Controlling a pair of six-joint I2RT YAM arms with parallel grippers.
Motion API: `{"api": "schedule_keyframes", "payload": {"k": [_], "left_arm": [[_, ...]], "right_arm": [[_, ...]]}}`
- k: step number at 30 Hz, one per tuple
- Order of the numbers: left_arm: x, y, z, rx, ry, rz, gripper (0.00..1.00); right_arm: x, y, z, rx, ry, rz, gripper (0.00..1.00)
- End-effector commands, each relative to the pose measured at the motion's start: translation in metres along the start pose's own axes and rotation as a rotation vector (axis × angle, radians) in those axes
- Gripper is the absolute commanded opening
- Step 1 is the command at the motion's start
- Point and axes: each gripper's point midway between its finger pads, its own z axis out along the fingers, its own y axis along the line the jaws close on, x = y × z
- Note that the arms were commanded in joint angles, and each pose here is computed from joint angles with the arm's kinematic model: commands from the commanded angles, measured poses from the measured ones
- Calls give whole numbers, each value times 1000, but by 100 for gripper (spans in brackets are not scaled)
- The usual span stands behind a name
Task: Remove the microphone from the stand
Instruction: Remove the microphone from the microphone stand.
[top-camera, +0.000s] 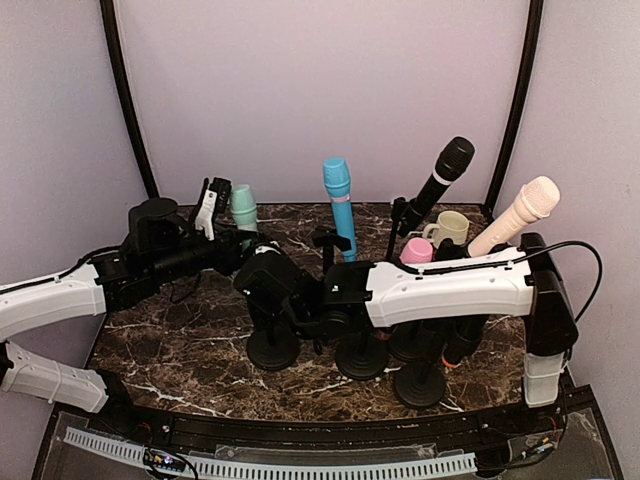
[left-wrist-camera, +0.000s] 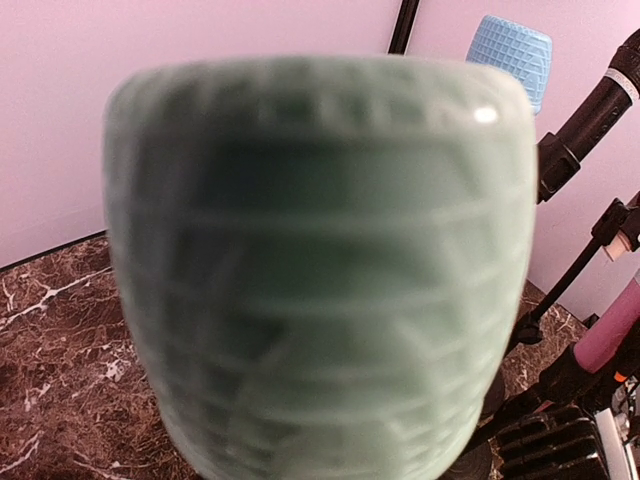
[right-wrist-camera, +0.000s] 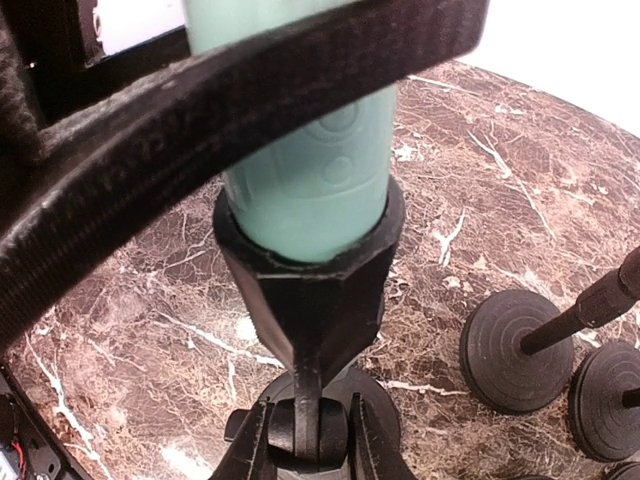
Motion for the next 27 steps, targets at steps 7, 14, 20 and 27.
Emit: {"api": "schedule_keyframes", "payload": {"k": [7, 14, 20, 27], "left_arm": [[-71, -6, -25, 38, -247, -16, 0], [-73, -15, -30, 102, -282, -6, 0], [-68, -22, -37, 153, -304, 9, 0], [-74, -20, -41, 141, -326, -9, 0]], "right_arm": [[39, -18, 4, 53, 124, -100, 0], [54, -15, 9, 30, 165, -87, 0], [62, -14, 11, 18, 183, -82, 0], [67, -12, 13, 8, 196, -87, 0]]}}
